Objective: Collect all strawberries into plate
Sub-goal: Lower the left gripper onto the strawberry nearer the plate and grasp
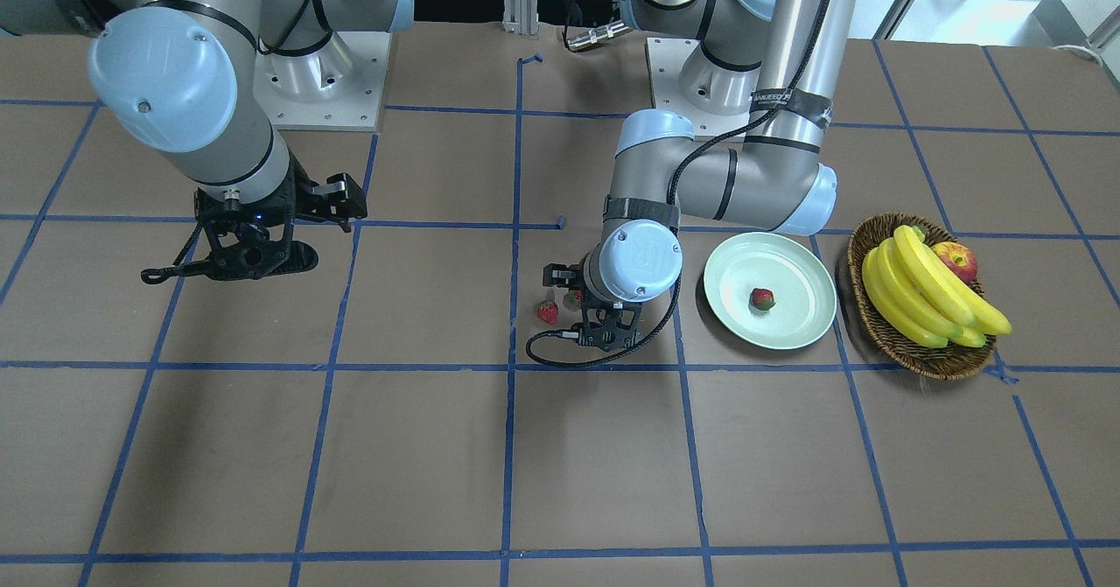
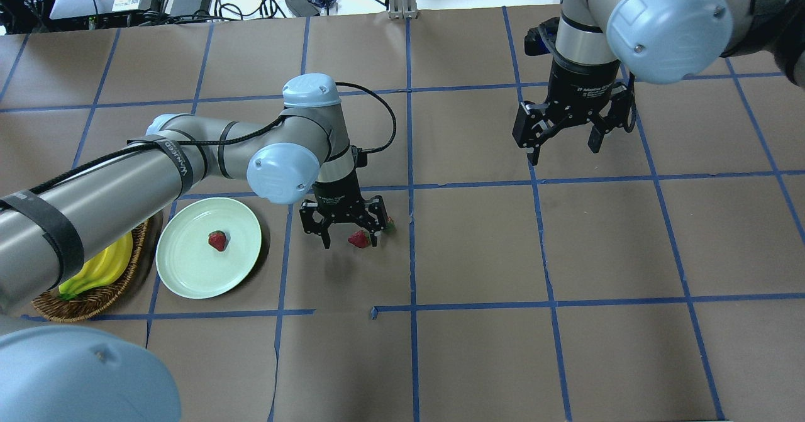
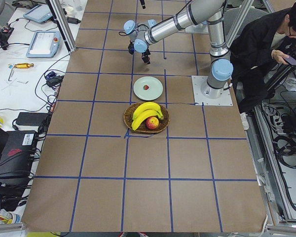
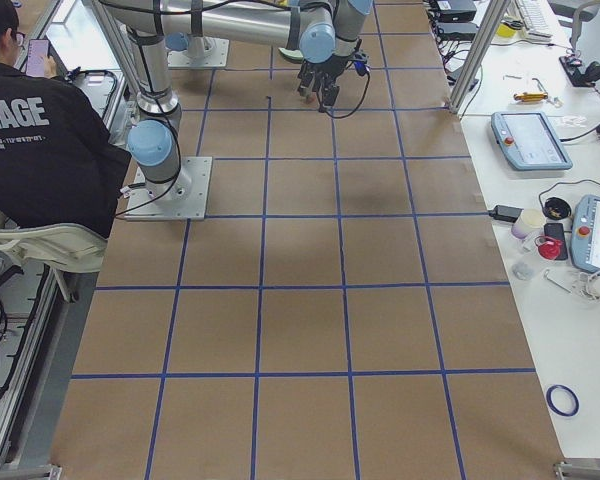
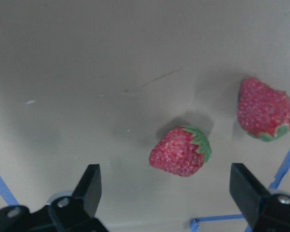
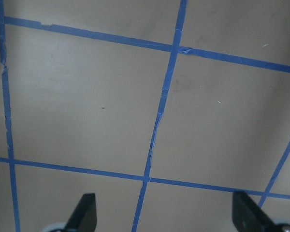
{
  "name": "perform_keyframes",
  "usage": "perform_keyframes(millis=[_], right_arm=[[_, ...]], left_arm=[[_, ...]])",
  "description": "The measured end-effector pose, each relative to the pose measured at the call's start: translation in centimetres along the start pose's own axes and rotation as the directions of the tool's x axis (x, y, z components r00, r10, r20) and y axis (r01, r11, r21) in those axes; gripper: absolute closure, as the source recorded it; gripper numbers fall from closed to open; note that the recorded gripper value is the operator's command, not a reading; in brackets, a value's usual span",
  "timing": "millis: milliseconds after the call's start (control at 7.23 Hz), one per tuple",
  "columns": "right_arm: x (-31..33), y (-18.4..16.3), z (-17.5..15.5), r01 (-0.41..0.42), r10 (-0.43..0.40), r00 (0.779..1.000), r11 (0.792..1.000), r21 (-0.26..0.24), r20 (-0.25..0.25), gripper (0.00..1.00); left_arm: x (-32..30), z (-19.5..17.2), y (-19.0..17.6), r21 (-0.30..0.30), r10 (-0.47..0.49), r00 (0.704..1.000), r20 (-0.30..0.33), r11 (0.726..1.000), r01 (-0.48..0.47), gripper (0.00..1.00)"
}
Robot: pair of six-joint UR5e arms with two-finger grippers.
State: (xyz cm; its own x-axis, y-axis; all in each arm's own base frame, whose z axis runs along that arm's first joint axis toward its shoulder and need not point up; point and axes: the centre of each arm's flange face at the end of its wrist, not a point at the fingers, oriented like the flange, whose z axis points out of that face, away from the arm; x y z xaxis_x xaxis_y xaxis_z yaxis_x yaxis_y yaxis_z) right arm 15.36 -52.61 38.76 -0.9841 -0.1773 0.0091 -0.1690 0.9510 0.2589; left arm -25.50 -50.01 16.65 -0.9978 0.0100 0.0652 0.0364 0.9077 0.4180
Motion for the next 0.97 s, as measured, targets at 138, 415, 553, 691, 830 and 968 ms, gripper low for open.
perform_keyframes(millis=[138,415,553,691,830,968], right_arm=[[0.0,0.0,0.0,0.0,0.0,1.0,1.0,0.0,0.0,0.0],[0.0,0.0,0.0,0.0,0.0,1.0,1.0,0.0,0.0,0.0],[0.0,0.0,0.0,0.0,0.0,1.0,1.0,0.0,0.0,0.0],[0.0,0.0,0.0,0.0,0.0,1.0,1.0,0.0,0.0,0.0],[0.0,0.0,0.0,0.0,0.0,1.0,1.0,0.0,0.0,0.0],[0.0,0.0,0.0,0.001,-0.001,1.0,1.0,0.0,0.0,0.0]], left_arm=[[0.0,0.22,-0.14,0.0,0.0,1.0,-0.001,1.0,0.0,0.08],[0.05,0.38,-0.44,0.003,0.001,1.0,-0.004,1.0,-0.001,0.22],[0.07,0.36,-0.51,0.004,0.003,1.0,-0.005,1.0,-0.003,0.37],[0.07,0.38,-0.54,0.004,0.006,1.0,-0.004,1.0,-0.006,0.71],[0.07,0.33,-0.57,0.005,0.013,1.0,-0.003,1.0,-0.013,1.0],[0.06,0.24,-0.6,0.007,0.025,1.0,-0.001,1.0,-0.025,1.0]])
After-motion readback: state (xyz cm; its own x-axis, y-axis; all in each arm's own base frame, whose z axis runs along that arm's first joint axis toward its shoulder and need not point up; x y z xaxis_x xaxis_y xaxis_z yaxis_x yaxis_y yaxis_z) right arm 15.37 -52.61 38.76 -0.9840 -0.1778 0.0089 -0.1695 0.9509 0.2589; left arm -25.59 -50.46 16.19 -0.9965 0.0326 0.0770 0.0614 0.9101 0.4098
